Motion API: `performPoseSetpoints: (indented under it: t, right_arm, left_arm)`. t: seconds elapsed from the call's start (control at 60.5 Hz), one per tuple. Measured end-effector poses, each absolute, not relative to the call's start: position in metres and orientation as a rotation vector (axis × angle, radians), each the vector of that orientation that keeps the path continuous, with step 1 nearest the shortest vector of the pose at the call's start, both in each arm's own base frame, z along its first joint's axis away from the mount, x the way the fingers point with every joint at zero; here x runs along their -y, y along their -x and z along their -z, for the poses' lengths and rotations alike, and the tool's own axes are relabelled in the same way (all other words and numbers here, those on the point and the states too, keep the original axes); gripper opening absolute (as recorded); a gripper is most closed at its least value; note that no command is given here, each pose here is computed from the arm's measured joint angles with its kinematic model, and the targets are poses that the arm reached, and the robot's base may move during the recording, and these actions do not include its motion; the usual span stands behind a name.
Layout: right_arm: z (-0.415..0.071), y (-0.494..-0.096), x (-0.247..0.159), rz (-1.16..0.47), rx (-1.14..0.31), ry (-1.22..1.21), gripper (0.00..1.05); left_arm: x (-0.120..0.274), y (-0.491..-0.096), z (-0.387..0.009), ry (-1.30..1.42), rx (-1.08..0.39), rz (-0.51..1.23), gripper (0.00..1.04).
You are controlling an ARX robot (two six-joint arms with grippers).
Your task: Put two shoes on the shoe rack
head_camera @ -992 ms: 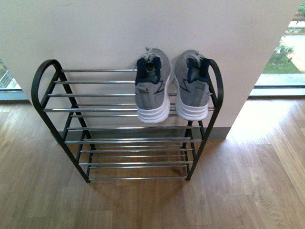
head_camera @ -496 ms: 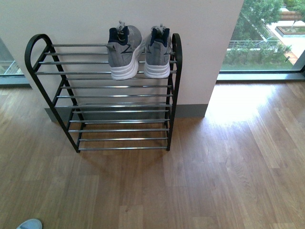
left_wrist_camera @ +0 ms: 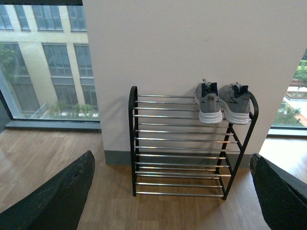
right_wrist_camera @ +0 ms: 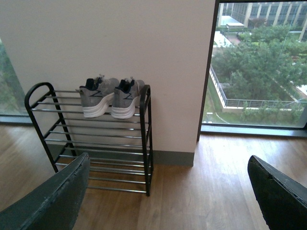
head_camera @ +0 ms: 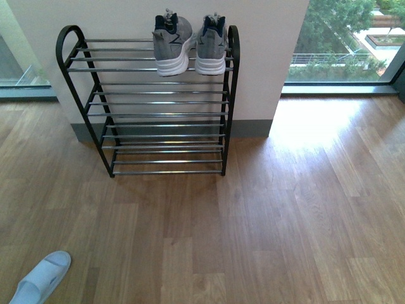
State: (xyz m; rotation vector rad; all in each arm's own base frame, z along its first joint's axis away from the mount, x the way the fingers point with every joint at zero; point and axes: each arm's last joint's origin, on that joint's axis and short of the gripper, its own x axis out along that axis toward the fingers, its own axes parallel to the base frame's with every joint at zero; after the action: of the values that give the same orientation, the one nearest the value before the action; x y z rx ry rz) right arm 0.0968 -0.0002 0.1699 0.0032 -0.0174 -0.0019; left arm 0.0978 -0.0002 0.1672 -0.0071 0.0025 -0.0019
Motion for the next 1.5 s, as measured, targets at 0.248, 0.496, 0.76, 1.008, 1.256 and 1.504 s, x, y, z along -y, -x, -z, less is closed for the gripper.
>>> performPoseSetpoints:
  t: [0.248, 0.496, 0.76, 1.008, 1.256, 1.504]
  right_arm:
    - [-0.1699, -0.0968, 0.0003, 0.005, 0.017, -0.003, 0.95]
    - [-0.17, -0.0967, 0.0002, 0.004, 0.019, -0.003, 0.95]
    - [-0.1696, -0.0968, 0.0001, 0.0, 0.014, -0.003, 0.95]
    - [-0.1697, -0.0967, 0.0002, 0.002, 0.015, -0.003, 0.95]
    - [-0.1696, -0.0967, 0.0002, 0.002, 0.015, -0.003, 0.95]
    - [-0.1696, -0.0967, 0.0001, 0.0, 0.014, -0.003, 0.95]
  left_arm:
    - [0.0002, -0.0978, -0.1672, 0.007, -0.002, 0.003, 0.95]
    - [0.0002, -0.0978, -0.1672, 0.007, -0.002, 0.002, 0.95]
    - [0.0002, -0.0978, -0.1671, 0.007, -0.003, 0.002, 0.95]
    - [0.0002, -0.0978, -0.1671, 0.007, -0.003, 0.002, 0.95]
    - [0.0002, -0.0978, -0.1672, 0.007, -0.002, 0.002, 0.95]
    - [0.0002, -0.0978, -0.1672, 0.007, -0.002, 0.001, 0.95]
